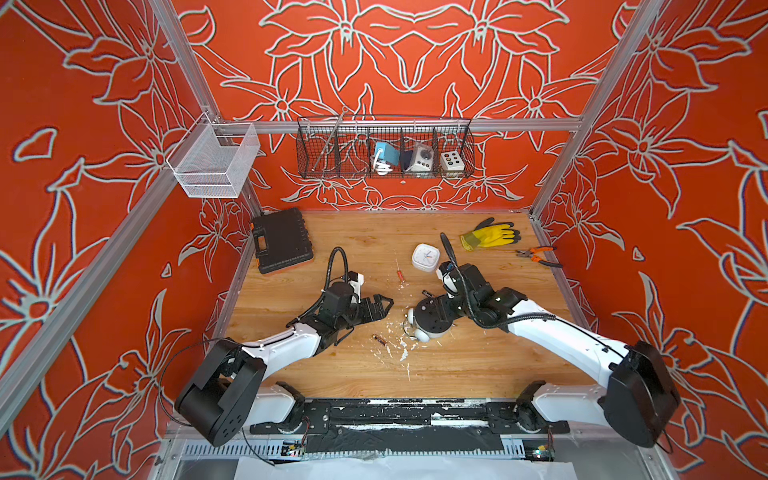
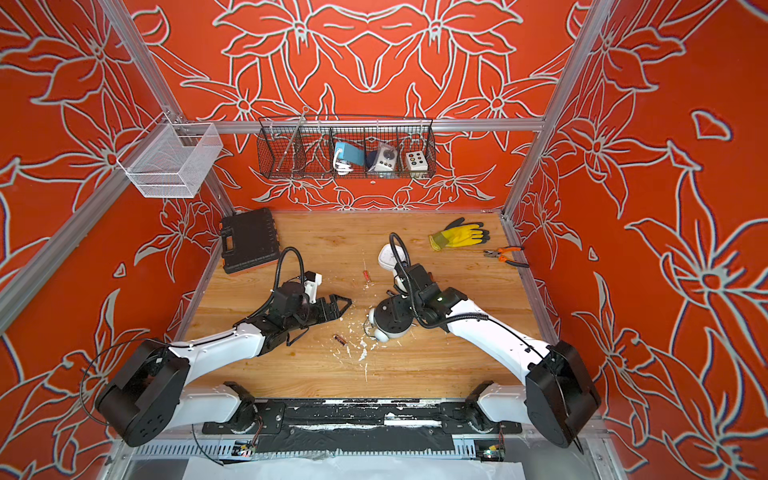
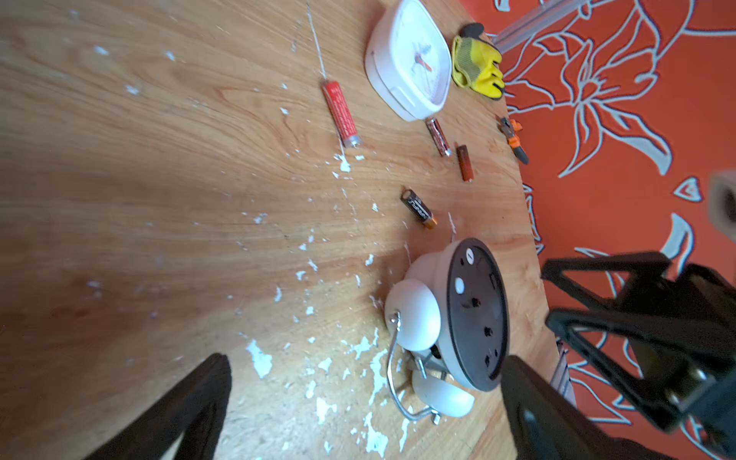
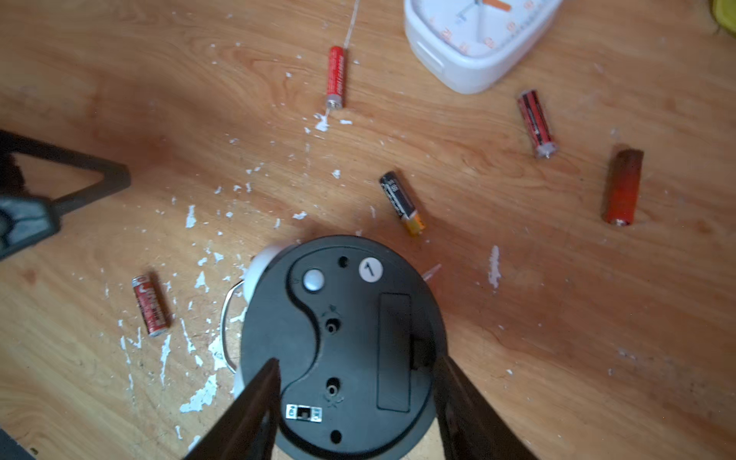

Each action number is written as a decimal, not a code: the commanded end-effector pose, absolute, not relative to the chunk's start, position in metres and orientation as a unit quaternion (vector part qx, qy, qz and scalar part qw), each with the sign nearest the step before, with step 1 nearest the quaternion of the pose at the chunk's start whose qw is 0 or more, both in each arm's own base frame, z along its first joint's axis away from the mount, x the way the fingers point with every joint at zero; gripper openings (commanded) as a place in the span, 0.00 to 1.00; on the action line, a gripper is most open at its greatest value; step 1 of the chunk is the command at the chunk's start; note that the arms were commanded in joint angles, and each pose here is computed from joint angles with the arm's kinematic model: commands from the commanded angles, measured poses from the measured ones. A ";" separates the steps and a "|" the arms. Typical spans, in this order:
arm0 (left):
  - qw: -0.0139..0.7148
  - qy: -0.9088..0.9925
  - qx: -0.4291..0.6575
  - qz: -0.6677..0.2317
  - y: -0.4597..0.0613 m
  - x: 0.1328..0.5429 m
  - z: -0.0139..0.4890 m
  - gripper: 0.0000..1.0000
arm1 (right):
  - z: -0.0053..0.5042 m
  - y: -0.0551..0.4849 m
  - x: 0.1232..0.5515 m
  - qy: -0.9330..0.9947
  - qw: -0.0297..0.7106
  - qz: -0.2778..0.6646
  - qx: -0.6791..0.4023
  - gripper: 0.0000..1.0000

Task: Insert the battery into the alarm
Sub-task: Adjust the alarm at the center of the board.

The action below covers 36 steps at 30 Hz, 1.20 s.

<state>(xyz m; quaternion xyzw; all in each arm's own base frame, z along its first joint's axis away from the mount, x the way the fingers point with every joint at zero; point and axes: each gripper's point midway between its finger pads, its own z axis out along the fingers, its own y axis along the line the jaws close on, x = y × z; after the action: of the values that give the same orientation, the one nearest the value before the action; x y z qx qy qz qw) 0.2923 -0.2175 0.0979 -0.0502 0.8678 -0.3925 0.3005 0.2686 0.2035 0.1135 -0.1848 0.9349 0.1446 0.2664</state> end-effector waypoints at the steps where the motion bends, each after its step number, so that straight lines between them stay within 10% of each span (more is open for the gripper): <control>1: 0.307 0.863 -0.046 -0.399 -0.224 0.297 0.102 0.99 | 0.096 0.197 0.269 0.943 0.238 0.154 -0.177 0.58; 15: 0.301 0.865 -0.033 -0.401 -0.230 0.298 0.099 0.99 | 0.068 0.182 0.278 0.956 0.212 0.148 -0.142 0.26; 36: 0.264 0.875 -0.047 -0.404 -0.236 0.286 0.084 0.98 | 0.061 0.196 0.266 0.950 0.198 0.230 -0.069 0.07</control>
<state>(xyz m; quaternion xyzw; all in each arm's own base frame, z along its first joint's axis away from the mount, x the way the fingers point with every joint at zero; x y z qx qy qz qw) 0.2864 -0.2318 0.0843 -0.0442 0.8752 -0.3990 0.2697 0.2792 0.1918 0.0734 -0.0928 0.9470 0.2039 0.2302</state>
